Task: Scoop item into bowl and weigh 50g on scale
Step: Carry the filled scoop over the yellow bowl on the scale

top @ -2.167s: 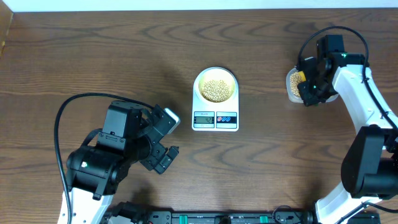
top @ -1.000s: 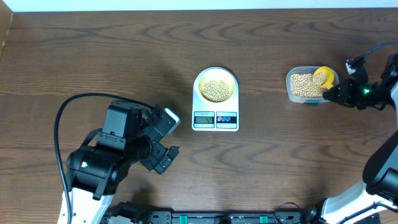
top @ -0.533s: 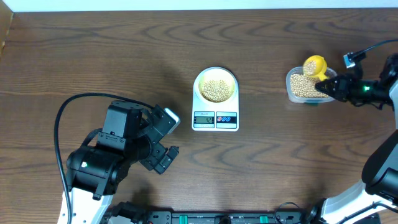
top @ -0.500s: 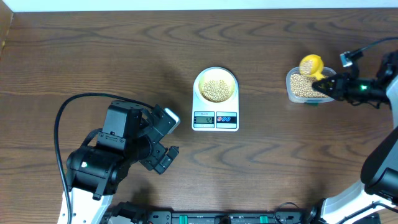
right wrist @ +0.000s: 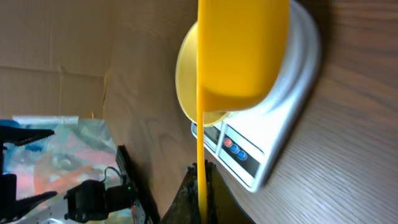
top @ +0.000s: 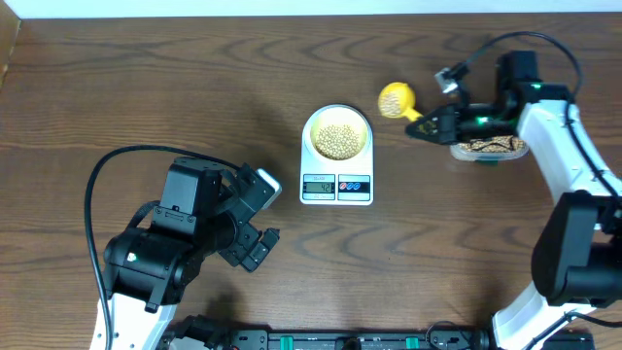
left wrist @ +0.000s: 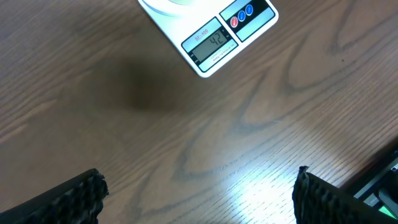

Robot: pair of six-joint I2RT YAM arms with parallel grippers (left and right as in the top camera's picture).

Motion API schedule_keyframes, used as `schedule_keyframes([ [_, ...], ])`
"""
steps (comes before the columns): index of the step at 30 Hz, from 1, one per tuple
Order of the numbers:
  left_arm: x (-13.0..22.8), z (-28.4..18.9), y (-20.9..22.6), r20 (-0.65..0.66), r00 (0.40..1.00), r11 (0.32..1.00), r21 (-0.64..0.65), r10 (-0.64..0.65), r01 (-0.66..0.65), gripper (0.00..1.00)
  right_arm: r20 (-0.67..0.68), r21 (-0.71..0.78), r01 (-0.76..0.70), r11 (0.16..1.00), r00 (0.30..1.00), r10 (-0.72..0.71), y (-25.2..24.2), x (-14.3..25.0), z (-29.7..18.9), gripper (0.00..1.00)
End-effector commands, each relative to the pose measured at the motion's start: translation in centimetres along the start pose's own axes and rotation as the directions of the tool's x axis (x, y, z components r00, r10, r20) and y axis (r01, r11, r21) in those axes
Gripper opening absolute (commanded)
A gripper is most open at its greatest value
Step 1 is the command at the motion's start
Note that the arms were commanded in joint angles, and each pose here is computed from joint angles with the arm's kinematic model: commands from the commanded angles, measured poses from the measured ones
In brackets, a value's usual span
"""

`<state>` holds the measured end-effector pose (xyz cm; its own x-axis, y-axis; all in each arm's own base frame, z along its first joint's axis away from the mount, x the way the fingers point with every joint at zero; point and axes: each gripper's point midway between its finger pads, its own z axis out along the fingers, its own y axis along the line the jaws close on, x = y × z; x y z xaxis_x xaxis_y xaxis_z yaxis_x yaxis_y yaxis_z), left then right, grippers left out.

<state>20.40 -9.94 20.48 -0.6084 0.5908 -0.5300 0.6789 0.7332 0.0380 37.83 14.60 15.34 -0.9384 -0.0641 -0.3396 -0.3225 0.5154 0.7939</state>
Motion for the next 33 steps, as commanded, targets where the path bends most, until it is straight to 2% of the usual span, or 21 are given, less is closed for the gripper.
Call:
schedule_keyframes([
  [1, -0.8, -0.8, 0.4, 0.023, 1.0, 1.0, -0.02, 0.007, -0.006, 0.98, -0.033, -0.045, -0.007, 0.999, 0.999, 0.005, 1.5, 0.2, 1.9, 0.01],
  [4, -0.7, -0.8, 0.4, 0.023, 1.0, 1.0, -0.02, 0.007, -0.006, 0.98, -0.065, -0.033, 0.046, 0.998, 0.997, -0.048, 2.3, 0.6, 3.6, 0.01],
  [9, -0.8, -0.8, 0.4, 0.023, 1.0, 1.0, -0.02, 0.007, -0.006, 0.98, -0.133, 0.102, 0.125, 0.987, 0.985, -0.111, 1.5, 1.7, 5.9, 0.01],
  [18, -0.8, -0.8, 0.4, 0.023, 1.0, 1.0, -0.021, 0.007, -0.006, 0.98, -0.189, 0.216, 0.314, 0.925, 0.943, -0.276, 1.3, 1.7, 8.7, 0.01],
  [33, -0.8, -0.8, 0.4, 0.023, 1.0, 1.0, -0.02, 0.007, -0.006, 0.98, -0.23, 0.303, 0.434, 0.848, 0.897, -0.377, 0.9, 1.3, 10.0, 0.01],
])
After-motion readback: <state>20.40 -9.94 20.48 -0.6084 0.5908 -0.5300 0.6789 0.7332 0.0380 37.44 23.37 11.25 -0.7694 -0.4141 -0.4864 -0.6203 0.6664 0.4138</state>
